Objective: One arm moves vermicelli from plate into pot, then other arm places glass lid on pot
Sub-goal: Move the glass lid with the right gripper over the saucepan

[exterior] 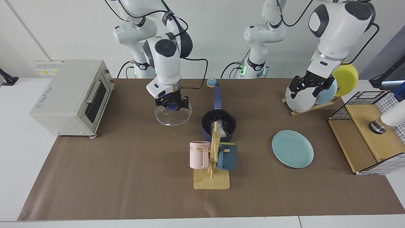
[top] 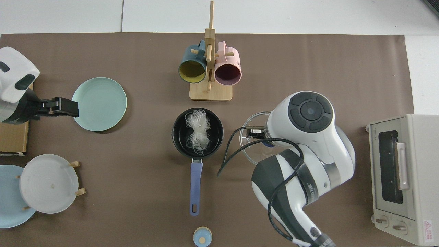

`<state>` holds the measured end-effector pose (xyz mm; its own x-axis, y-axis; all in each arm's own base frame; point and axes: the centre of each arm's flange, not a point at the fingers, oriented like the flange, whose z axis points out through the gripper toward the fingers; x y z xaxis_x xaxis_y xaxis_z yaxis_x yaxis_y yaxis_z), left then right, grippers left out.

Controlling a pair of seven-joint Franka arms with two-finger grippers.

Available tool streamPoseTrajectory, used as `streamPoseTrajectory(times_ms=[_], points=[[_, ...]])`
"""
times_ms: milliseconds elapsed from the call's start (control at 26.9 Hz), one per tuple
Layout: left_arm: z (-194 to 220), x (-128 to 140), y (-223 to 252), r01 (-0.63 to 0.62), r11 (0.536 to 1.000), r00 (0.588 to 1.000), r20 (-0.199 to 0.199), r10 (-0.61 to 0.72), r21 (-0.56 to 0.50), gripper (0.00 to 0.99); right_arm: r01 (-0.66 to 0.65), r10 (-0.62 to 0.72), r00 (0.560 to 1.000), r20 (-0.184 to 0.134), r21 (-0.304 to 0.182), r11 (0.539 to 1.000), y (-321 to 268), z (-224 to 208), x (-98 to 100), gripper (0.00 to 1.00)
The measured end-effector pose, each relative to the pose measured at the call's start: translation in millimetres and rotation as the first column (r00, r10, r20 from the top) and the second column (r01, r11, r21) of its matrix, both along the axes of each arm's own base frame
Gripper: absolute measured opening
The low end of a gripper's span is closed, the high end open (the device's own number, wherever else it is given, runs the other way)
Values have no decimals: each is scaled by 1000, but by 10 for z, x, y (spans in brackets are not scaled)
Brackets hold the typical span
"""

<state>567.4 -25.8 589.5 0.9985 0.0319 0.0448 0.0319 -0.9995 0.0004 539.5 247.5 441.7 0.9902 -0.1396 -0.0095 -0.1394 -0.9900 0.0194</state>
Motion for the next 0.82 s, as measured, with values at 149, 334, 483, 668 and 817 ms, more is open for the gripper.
streamPoseTrajectory(times_ms=[149, 334, 483, 668, 817], points=[[0, 3, 64, -11, 1000, 1000, 0, 11, 0, 991, 45, -45, 999, 9, 15, 999, 352, 32, -129, 445], [-1, 2, 83, -14, 1000, 1000, -1, 14, 0, 991, 117, -117, 993, 13, 21, 993, 825, 83, -186, 445], [7, 0, 87, -15, 1000, 1000, 0, 15, 0, 991, 163, -164, 986, 8, 20, 986, 1216, 80, -132, 445], [19, -6, 82, -14, 1000, 1000, 2, 14, 0, 991, 223, -223, 975, -5, 9, 975, 1607, -30, 0, 445], [25, -9, 78, -13, 1000, 1000, 3, 13, 0, 991, 250, -250, 968, -5, 8, 968, 1775, -153, 139, 445]])
